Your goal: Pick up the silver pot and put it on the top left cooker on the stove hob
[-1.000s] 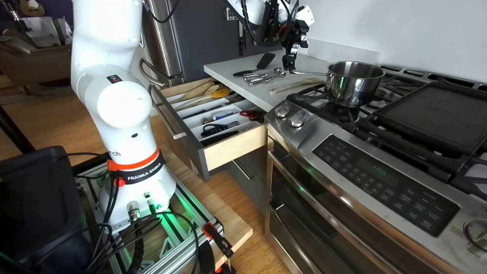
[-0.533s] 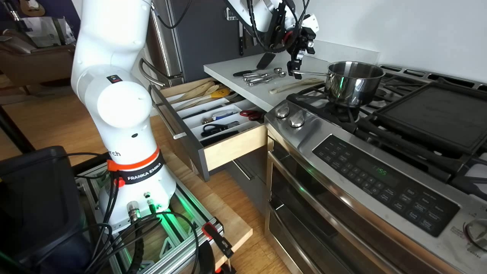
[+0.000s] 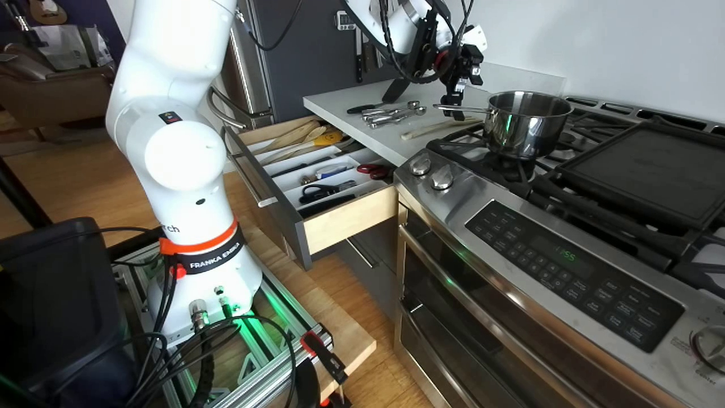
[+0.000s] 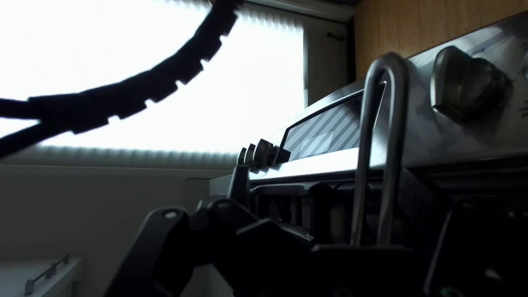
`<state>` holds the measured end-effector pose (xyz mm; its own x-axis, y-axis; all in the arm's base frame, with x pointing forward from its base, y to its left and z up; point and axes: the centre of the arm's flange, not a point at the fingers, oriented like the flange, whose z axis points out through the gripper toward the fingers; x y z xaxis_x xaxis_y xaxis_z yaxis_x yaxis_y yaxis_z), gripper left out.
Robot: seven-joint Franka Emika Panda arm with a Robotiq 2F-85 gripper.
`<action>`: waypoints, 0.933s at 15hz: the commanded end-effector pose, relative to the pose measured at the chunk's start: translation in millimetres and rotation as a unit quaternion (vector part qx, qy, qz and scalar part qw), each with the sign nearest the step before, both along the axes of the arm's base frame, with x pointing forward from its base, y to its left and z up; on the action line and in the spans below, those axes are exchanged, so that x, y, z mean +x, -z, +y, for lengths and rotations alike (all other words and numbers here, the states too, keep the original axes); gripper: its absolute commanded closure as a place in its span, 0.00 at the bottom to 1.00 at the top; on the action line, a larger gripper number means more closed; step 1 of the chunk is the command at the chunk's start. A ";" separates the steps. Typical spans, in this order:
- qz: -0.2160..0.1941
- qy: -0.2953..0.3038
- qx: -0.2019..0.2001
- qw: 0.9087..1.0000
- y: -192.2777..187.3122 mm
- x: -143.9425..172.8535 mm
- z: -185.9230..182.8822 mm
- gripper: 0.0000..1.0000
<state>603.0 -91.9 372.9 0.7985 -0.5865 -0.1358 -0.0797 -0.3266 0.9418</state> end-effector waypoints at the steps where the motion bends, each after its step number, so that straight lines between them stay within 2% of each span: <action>1: -0.008 0.002 -0.029 1.000 11.6 12.8 -4.5 0.17; 2: -0.012 0.007 -0.037 0.999 14.0 13.5 -4.4 0.26; 4: -0.018 0.012 -0.053 0.998 20.5 15.4 -4.1 0.20; 5: -0.019 0.012 -0.062 0.998 23.6 14.9 -2.6 0.24; 6: -0.022 0.013 -0.070 0.997 26.7 14.0 0.2 0.22; 11: -0.039 0.023 -0.108 0.993 34.0 6.8 17.3 0.27; 13: -0.045 0.026 -0.119 0.992 33.3 5.0 22.9 0.33; 14: -0.048 0.027 -0.125 0.991 32.4 4.3 25.1 0.39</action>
